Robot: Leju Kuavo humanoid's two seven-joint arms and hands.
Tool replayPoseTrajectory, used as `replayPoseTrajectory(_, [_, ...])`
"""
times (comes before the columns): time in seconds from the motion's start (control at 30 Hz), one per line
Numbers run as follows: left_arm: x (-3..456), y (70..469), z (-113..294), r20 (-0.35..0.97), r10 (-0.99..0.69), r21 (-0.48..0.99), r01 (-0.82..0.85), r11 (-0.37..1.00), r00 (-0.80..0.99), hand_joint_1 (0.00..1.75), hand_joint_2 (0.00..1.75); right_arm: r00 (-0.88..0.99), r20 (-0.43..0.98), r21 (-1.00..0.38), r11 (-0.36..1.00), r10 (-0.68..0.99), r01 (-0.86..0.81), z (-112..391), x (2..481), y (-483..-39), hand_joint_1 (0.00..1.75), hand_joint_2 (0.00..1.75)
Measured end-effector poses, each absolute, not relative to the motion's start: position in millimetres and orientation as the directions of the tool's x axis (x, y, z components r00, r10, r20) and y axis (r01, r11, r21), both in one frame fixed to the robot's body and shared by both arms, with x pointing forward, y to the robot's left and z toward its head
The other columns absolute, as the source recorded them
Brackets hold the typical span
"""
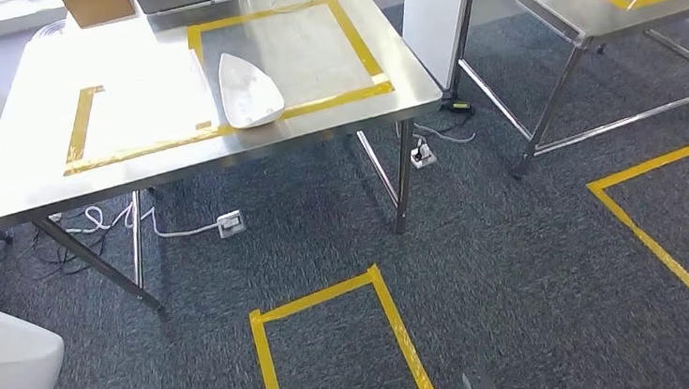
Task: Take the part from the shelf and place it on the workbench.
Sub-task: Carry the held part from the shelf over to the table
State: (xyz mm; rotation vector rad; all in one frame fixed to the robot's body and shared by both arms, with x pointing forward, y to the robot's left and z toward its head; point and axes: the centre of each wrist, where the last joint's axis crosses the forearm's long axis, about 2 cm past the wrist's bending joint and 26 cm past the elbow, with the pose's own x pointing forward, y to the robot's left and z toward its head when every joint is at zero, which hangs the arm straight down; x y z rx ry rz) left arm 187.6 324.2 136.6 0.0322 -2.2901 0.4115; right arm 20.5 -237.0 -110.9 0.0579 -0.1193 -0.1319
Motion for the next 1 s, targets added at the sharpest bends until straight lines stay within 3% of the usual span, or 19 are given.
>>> replayPoseTrajectory(1.0, [199,325,142,0.713,0.110,-0.268,-0.125,0.955,-0.692,1.75,1.75,0.983,0.117,0.072,0.988,-0.145,0.137,-111,23,-236,0.00,0.00])
